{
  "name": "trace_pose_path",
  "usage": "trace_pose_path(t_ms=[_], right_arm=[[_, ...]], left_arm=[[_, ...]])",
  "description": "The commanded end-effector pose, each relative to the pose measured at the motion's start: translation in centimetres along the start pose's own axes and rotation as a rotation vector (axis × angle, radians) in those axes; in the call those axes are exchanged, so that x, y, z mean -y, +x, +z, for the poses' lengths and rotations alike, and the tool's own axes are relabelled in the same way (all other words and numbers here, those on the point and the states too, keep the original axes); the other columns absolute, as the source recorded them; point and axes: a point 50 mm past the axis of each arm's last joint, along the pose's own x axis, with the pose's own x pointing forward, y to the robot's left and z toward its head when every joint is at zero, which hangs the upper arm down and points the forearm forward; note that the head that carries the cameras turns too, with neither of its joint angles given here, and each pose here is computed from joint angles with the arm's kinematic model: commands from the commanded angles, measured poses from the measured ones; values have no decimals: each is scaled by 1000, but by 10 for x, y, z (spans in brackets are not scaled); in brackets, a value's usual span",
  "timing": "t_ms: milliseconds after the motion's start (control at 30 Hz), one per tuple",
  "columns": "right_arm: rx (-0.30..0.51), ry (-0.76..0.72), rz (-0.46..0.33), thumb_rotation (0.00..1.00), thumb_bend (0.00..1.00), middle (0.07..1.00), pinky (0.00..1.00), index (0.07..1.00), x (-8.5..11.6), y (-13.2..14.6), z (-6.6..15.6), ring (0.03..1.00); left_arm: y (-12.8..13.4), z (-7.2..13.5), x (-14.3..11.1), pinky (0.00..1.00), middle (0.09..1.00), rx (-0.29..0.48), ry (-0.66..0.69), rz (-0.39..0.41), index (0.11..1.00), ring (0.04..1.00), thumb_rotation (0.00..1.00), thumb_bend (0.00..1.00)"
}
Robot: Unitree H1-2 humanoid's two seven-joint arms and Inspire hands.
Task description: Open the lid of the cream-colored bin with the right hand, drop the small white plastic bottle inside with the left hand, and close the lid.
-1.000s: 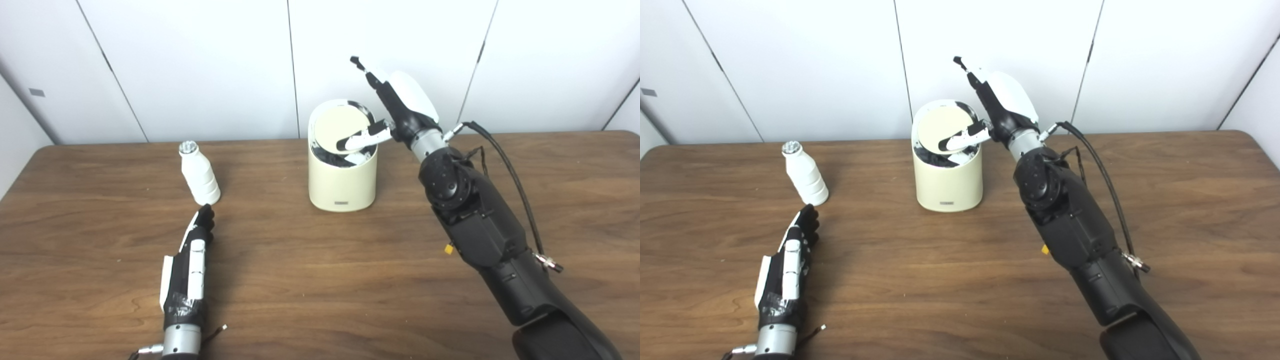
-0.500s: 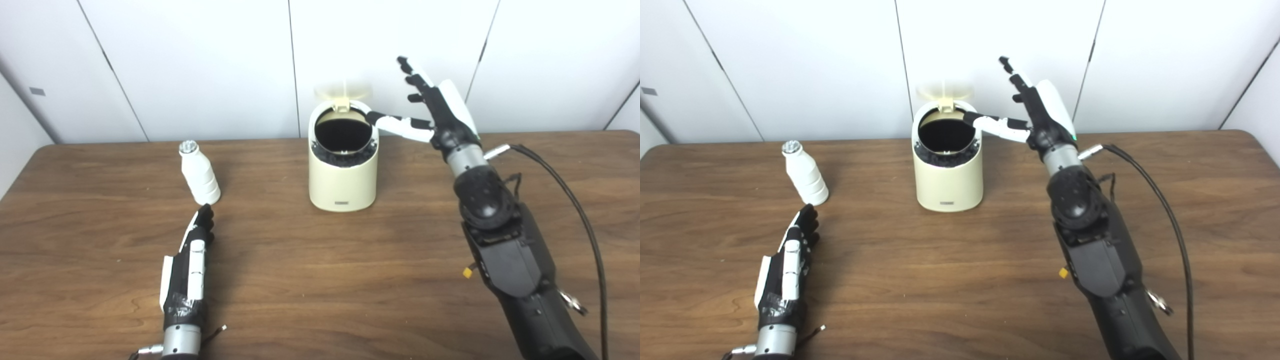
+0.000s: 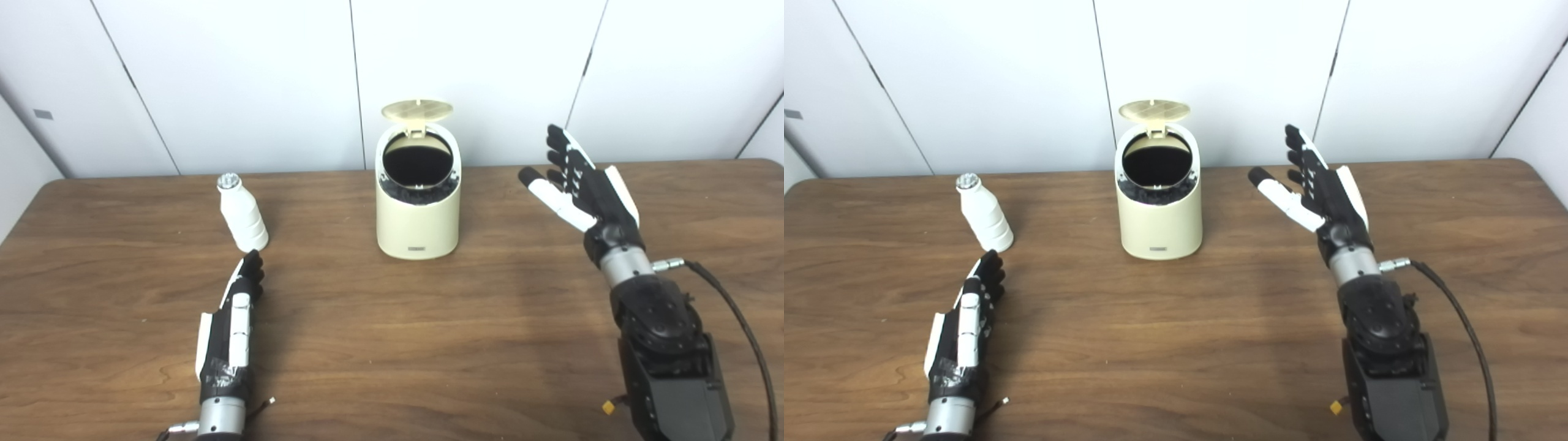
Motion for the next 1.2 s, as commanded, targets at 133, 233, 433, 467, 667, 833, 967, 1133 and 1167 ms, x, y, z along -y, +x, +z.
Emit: trace_pose_path(t_ms=[133, 233, 433, 467, 667, 833, 967, 1133, 1167], right_arm=[[9, 100, -16, 706, 585, 955, 1000, 952, 9, -25, -2, 946], [-19, 142, -18, 752, 639, 976, 999, 954, 11, -38, -13, 967], [0, 239, -12, 811, 642, 975, 995, 953, 7, -56, -34, 984], [8, 254, 8, 853, 620, 990, 998, 974, 7, -57, -38, 994], [15, 286, 36, 997, 655, 1000, 1000, 1000, 1, -66, -52, 1000], [18, 313, 7, 1000, 719, 1000, 1000, 1000, -2, -73, -61, 1000], [21, 334, 1, 1000, 683, 1000, 1000, 1000, -1, -76, -68, 1000], [19, 326, -11, 1000, 684, 1000, 1000, 1000, 6, -79, -78, 1000], [20, 324, -12, 1000, 686, 1000, 1000, 1000, 9, -79, -81, 1000]], left_arm=[[0, -3, -7, 984, 964, -4, 13, -10, 965, 967, 1000, 477], [1, -3, -8, 982, 966, 0, 7, -11, 970, 968, 1000, 483], [2, -2, -11, 981, 964, 2, 2, -9, 968, 962, 1000, 520], [2, -2, -12, 980, 963, 3, -1, -9, 966, 961, 1000, 527], [2, -1, -13, 987, 964, -1, -6, -8, 968, 965, 1000, 532], [2, -1, -14, 991, 963, 4, -10, -5, 973, 966, 1000, 515], [1, -2, -13, 985, 962, 7, -11, -6, 967, 958, 1000, 523], [-2, -2, -9, 968, 955, 5, -6, 0, 960, 951, 1000, 527], [-3, -2, -8, 966, 952, 2, -4, 2, 957, 949, 1000, 528]])
